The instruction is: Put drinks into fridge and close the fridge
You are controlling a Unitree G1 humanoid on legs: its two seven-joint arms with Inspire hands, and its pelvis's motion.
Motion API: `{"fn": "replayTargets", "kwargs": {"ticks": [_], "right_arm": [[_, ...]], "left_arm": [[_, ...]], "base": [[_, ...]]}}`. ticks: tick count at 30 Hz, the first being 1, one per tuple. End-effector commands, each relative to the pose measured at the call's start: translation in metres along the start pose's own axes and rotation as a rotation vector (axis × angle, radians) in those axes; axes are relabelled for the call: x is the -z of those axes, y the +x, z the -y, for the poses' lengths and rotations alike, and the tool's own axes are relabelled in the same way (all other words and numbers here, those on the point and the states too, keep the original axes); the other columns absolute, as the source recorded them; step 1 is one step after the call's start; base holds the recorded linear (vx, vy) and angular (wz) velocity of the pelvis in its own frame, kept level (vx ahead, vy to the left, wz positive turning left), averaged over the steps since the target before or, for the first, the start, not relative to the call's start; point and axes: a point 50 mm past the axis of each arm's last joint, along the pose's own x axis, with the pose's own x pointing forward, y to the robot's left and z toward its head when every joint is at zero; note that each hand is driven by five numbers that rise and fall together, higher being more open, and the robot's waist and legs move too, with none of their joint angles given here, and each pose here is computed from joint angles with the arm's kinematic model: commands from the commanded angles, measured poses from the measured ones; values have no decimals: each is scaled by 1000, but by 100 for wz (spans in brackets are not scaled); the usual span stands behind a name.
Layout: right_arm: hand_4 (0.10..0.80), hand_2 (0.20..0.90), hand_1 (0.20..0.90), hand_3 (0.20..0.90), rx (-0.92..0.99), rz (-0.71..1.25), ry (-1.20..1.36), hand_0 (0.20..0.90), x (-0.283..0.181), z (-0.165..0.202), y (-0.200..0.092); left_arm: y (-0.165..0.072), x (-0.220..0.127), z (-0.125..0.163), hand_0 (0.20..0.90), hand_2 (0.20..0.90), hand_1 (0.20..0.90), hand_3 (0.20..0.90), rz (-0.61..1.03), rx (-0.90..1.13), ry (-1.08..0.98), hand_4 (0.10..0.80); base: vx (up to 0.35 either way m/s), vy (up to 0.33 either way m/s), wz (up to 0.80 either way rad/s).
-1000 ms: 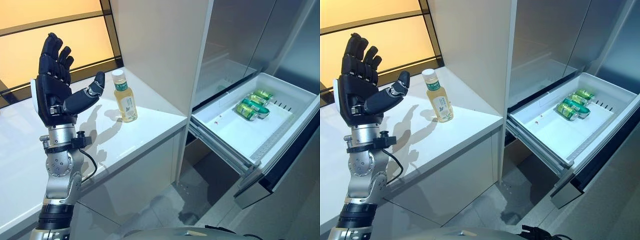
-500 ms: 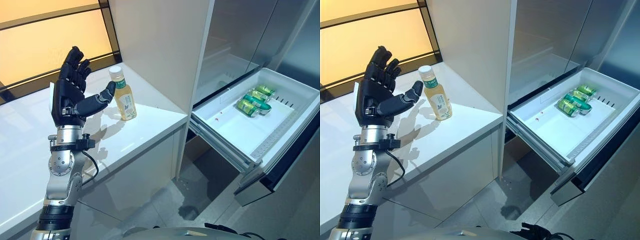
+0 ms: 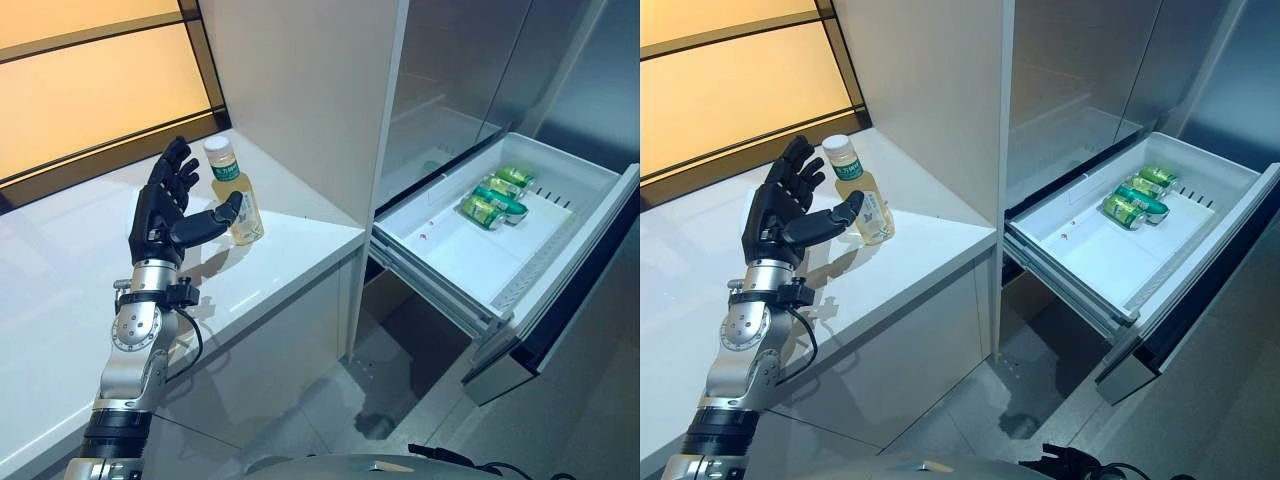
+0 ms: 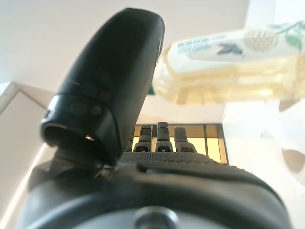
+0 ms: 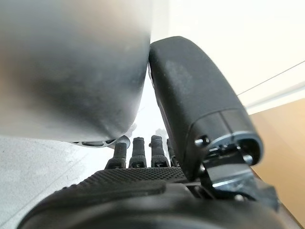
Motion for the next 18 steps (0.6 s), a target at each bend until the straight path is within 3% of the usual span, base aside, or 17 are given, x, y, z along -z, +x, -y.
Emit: {"fn": "replayTargets", "kwargs": {"ticks": [1, 18], "right_arm": [[800, 900, 900, 900, -24, -6, -42, 900, -2, -3, 1], [800, 900, 900, 900, -20, -14, -23, 900, 4, -2, 0]], "left_arm": [[17, -32, -2, 900, 900, 900, 900, 174, 22, 66, 800], [28, -34, -5, 900, 900, 900, 900, 171, -29, 153, 800]], "base": [[19, 16, -4], [23, 13, -8]]}}
